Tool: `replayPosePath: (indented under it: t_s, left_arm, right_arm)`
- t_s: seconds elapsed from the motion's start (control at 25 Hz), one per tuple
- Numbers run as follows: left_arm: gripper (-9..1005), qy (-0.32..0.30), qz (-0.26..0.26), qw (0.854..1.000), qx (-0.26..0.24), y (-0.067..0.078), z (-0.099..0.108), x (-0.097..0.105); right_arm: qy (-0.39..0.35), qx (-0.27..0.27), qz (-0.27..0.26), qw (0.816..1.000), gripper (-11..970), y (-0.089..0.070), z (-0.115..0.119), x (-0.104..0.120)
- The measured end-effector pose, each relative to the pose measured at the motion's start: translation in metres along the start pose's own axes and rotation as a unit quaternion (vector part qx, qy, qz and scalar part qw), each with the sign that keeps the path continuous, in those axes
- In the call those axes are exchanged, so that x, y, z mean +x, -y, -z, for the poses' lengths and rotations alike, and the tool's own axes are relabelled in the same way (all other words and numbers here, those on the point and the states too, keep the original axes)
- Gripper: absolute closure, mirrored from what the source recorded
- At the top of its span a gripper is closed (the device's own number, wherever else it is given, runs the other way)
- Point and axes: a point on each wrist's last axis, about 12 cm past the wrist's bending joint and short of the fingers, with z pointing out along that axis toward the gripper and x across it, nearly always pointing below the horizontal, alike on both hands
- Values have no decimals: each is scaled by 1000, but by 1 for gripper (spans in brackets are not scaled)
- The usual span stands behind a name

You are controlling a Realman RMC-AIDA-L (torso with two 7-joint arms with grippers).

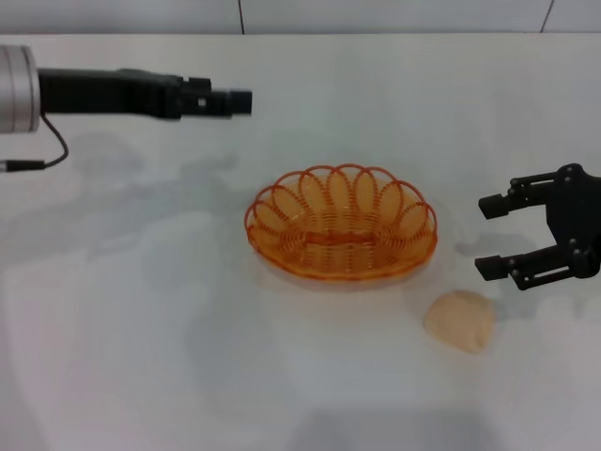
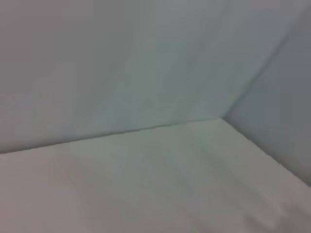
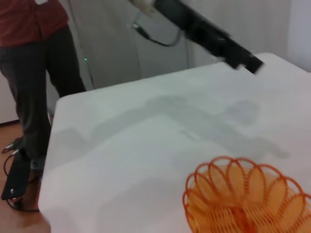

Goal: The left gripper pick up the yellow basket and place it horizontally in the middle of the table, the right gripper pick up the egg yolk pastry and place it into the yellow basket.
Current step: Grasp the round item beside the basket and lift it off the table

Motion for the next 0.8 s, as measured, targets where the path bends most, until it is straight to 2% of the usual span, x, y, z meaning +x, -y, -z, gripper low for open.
replayPosePath:
  t_s: [0.16, 0.36, 0.64, 0.8]
  left_arm:
    - [112, -21, -59, 998, 32, 9, 3, 10]
    - [112, -37, -126, 989, 65, 15, 8, 24]
    - [112, -56, -169, 979, 99, 20, 14, 32]
    - [112, -70, -179, 976, 102, 20, 14, 33]
  right_arm:
    - [-29, 0, -19, 999, 211, 1, -4, 2]
    - [-68, -5, -18, 997, 212, 0, -24, 2]
    - [-127, 13, -13, 992, 214, 4, -51, 0]
    - [-133, 18, -10, 991, 215, 5, -58, -2]
